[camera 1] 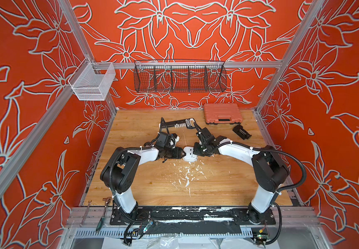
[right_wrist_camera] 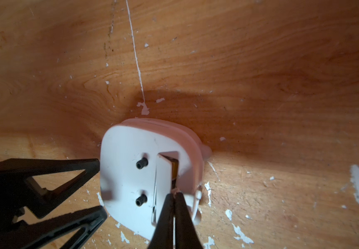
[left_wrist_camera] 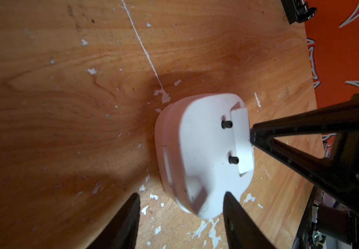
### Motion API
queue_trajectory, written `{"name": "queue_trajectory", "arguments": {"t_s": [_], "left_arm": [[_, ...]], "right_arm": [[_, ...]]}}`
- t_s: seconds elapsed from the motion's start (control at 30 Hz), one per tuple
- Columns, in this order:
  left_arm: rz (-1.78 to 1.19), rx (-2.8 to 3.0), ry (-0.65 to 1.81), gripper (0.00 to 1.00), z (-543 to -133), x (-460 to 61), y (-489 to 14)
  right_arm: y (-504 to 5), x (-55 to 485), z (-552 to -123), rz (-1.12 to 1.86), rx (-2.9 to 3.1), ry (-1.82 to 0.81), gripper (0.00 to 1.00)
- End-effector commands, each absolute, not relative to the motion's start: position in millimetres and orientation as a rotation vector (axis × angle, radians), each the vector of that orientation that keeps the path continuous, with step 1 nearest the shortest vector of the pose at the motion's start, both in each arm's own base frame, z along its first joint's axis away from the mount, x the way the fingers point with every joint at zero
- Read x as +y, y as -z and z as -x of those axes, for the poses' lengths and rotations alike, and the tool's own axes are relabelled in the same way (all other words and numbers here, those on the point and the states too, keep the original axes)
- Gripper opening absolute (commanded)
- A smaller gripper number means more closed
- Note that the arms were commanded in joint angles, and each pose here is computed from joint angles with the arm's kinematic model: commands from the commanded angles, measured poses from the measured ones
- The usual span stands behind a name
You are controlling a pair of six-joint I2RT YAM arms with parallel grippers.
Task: Insert the battery into the alarm
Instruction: Install the cover on the alarm.
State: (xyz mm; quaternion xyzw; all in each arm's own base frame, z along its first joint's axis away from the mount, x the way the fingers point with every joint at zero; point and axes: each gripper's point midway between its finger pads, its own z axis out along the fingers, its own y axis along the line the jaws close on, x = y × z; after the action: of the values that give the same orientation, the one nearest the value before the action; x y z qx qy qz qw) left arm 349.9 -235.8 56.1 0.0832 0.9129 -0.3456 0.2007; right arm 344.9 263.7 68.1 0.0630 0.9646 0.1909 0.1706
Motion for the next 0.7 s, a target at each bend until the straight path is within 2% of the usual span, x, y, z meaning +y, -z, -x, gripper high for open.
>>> {"name": "queue_trajectory", "arguments": {"t_s": [0.0, 0.67], "left_arm": [[-0.241, 2.548, 1.014, 0.59, -347.2, -240.7, -52.7], [-0.193, 2.593, 1.019, 0.57, -333.4, -236.5, -37.0]], "right_arm": [[-56.7, 262.8, -346.8, -0.198, 2.769, -0.521, 0.01], [-64.7, 264.9, -351.4, -0.187, 2.803, -0.645, 0.0]]}}
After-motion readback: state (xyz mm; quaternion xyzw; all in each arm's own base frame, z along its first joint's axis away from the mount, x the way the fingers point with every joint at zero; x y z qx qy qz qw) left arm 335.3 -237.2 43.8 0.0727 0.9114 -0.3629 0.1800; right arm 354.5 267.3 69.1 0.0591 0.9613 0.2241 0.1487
